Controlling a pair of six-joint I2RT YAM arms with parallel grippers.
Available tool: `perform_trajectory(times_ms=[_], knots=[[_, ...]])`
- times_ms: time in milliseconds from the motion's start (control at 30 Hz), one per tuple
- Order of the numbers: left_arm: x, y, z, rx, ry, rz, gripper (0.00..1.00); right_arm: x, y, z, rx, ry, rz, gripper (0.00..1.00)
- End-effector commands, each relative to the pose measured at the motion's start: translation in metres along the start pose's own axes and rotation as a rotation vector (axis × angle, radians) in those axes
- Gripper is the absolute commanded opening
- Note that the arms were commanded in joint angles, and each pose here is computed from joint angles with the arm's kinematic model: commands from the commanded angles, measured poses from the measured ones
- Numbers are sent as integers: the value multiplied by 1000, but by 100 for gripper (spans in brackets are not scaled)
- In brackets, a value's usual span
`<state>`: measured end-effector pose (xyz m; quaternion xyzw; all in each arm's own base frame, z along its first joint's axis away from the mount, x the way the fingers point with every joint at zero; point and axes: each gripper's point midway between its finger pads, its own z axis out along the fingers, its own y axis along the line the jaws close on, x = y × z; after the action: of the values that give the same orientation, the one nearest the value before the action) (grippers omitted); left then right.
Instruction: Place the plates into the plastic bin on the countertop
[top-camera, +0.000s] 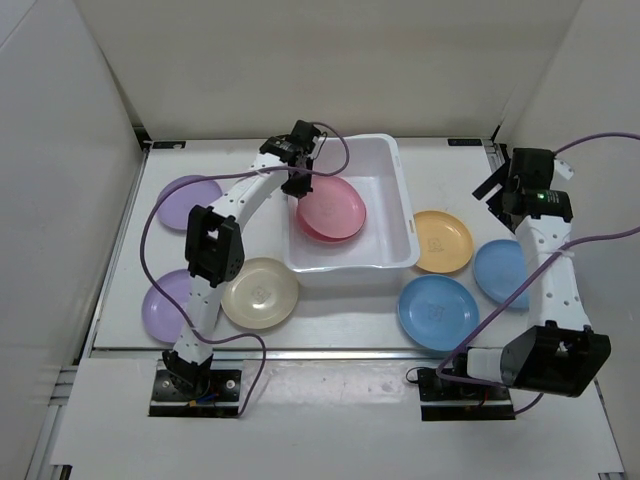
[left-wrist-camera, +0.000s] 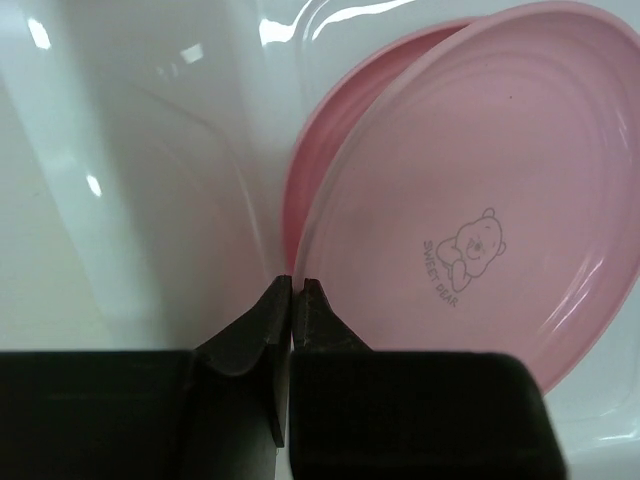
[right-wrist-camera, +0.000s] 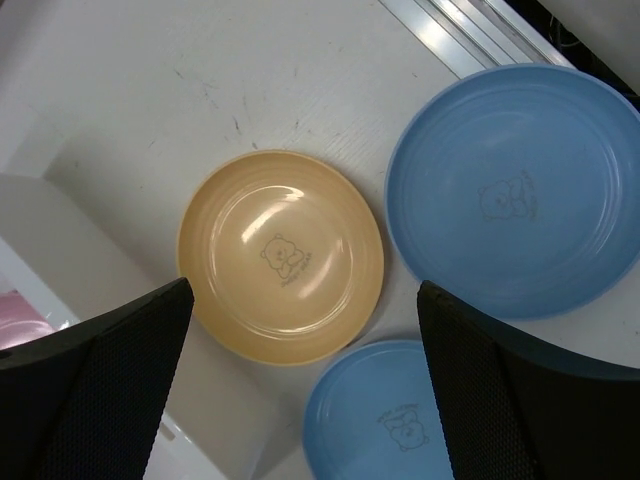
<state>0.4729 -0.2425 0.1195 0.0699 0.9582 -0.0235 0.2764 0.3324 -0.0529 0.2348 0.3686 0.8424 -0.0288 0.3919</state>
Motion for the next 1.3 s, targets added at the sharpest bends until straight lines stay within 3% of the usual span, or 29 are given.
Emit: perform_trajectory(times_ms=[0,67,100,133,200,233,333,433,667,833,967,1167,1267], knots=[[-13,13,-25,-36,-33,0,10,-2,-6,1,-24,13,41,95],[-9,15,-21,-54,-18,2,14,0,-6,6,-33,21,45,95],[-9,16,-21,-53,-18,1,22,3,-10,10,-28,34,49,96],[-9,13,-20,-45,-17,5,46,6,-9,15,-27,47,43,96],[-12,9,-21,-30,-24,11,56,13,-10,20,-22,76,31,96],[-13,7,-22,-24,-30,15,69,18,-12,26,-10,95,23,96],[-24,2,-29,-15,-68,20,88,30,-18,36,21,131,7,96],[-41,-1,-41,0,-120,21,99,39,-25,43,48,158,5,96],[-94,-14,-97,97,-317,15,100,80,-37,72,48,308,44,92],[-112,13,-169,37,-459,-46,100,106,-26,94,-16,392,52,85],[-69,56,-177,-111,-433,-138,99,115,-24,105,-19,432,24,79],[-2,109,-192,-145,-437,-328,100,136,-34,102,-1,471,4,79],[39,130,-175,-183,-383,-394,100,145,-35,105,2,485,3,78]])
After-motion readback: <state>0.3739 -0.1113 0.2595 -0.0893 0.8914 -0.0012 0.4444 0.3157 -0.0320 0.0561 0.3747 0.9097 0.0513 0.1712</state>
